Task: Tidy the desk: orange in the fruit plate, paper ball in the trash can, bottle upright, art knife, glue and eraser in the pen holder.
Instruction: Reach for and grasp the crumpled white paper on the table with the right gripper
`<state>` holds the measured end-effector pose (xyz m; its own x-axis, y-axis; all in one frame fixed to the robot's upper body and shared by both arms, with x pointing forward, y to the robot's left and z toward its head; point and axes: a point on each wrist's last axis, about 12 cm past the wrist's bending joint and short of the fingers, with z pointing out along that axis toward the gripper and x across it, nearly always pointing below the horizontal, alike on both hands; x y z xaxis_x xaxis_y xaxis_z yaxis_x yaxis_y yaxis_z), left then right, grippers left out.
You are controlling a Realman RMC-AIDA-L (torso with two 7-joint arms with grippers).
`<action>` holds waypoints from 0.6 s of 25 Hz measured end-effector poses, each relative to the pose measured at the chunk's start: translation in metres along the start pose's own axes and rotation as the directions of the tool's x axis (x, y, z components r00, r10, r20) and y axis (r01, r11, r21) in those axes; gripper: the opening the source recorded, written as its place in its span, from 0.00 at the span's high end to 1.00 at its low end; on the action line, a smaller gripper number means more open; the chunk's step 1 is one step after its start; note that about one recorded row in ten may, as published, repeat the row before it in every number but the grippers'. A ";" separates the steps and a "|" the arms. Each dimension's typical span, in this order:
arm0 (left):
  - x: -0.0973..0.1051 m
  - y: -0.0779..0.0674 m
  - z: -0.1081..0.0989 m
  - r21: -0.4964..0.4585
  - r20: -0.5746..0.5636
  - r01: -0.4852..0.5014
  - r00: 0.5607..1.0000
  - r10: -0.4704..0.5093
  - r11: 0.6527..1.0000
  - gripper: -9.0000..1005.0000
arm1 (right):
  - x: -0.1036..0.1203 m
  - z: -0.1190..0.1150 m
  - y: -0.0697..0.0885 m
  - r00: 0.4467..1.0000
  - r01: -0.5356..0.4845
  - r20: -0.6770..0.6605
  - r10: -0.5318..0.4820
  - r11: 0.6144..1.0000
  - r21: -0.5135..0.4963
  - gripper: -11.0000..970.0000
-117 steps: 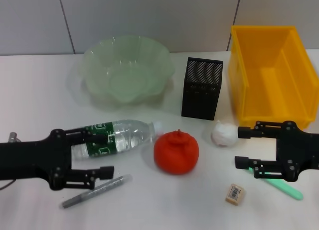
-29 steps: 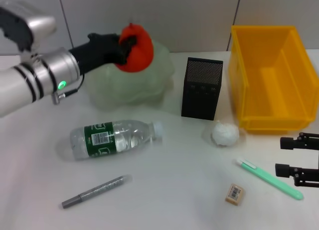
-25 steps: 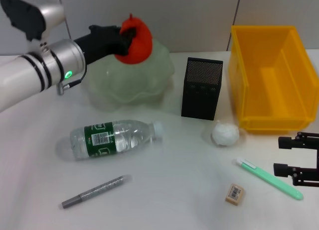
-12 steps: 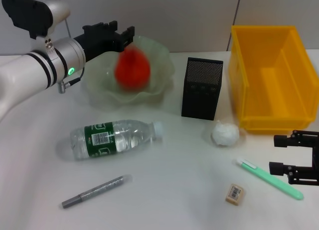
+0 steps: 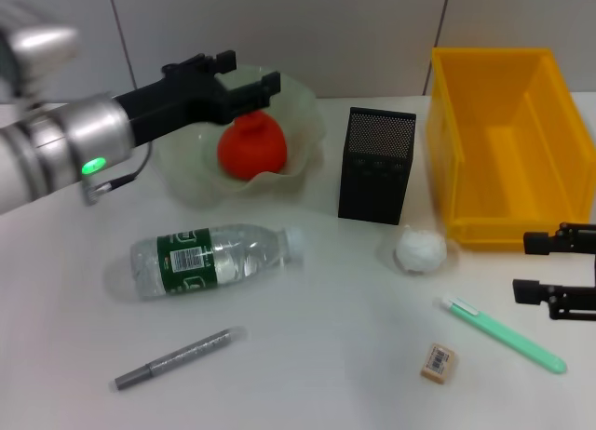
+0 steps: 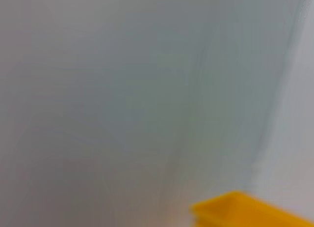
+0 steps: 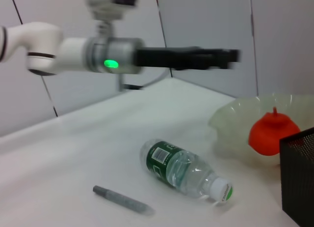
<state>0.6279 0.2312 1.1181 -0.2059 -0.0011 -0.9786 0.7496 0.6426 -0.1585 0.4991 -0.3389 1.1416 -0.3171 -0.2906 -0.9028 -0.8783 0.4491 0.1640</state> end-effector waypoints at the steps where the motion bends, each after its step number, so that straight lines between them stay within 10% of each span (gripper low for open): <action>1: 0.000 0.000 0.000 0.000 0.000 0.000 1.000 0.000 1.000 0.24 | -0.006 -0.001 -0.001 1.000 0.001 -0.013 -0.001 1.000 0.000 0.28; 7: 0.016 -0.032 -0.073 0.263 0.060 0.034 0.997 -0.051 0.964 0.17 | -0.069 0.016 0.005 0.955 -0.017 -0.296 0.007 0.999 -0.030 0.28; 15: 0.047 -0.052 -0.127 0.307 0.082 0.024 0.995 -0.052 0.951 0.18 | -0.119 0.070 0.001 0.814 -0.104 -0.553 0.175 0.982 0.157 0.28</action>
<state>0.4989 0.2951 1.0974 -0.1921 -0.0973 -0.9765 0.9014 0.3758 -0.2148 0.5606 -0.2448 1.2210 -0.6096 -0.6258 -0.4865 -0.7735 0.6039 0.1924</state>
